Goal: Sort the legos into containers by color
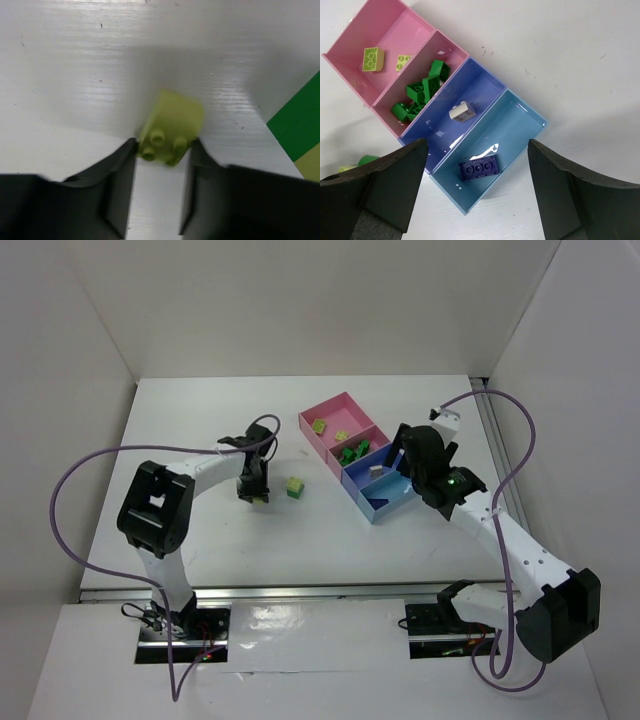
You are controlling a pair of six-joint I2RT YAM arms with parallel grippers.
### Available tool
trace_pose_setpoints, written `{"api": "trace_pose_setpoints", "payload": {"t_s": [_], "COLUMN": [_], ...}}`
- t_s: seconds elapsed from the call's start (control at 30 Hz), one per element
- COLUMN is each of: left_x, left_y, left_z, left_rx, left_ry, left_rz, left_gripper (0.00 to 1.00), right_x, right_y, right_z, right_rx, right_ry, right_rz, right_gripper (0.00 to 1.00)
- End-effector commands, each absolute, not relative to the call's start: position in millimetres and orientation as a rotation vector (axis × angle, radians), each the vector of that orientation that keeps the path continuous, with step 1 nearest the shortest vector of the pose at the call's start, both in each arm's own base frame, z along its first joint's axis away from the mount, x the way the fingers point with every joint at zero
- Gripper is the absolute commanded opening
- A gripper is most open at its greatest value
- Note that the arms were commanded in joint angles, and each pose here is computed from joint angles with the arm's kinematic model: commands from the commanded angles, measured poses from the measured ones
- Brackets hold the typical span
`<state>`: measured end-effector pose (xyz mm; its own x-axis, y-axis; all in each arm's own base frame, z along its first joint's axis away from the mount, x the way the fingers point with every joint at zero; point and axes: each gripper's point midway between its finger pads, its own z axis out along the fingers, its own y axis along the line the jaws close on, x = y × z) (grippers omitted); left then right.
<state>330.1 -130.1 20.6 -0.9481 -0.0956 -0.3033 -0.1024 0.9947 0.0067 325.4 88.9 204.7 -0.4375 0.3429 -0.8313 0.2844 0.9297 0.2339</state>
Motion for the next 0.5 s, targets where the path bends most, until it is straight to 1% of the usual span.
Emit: {"api": "trace_pose_setpoints", "payload": {"t_s": [0.0, 0.07, 0.1, 0.17, 0.33, 0.47], "left_x": [343.2, 349.4, 355.5, 359.5, 378.7, 390.7], "left_y": [-131.3, -129.8, -131.8, -135.2, -153.0, -180.8], "left_z": [38.4, 46.7, 56.5, 69.0, 125.7, 161.4], "left_rx": [-0.178, -0.177, -0.166, -0.166, -0.142, -0.074], "left_ry": [2.774, 2.751, 2.724, 2.7, 2.578, 2.51], "left_rz": [0.01, -0.001, -0.016, -0.045, -0.191, -0.33], "left_gripper": [0.36, 0.29, 0.23, 0.23, 0.23, 0.23], "right_x": [327.9, 329.2, 330.0, 330.0, 330.9, 332.2], "right_y": [92.1, 92.8, 93.2, 93.2, 93.7, 94.4], "right_z": [209.6, 211.1, 208.3, 208.3, 204.9, 206.4], "right_rx": [0.462, 0.463, 0.462, 0.462, 0.46, 0.461], "right_ry": [2.032, 2.025, 2.032, 2.032, 2.041, 2.034], "right_rz": [0.087, 0.093, 0.087, 0.087, 0.08, 0.086], "right_gripper": [0.88, 0.88, 0.88, 0.88, 0.88, 0.88]}}
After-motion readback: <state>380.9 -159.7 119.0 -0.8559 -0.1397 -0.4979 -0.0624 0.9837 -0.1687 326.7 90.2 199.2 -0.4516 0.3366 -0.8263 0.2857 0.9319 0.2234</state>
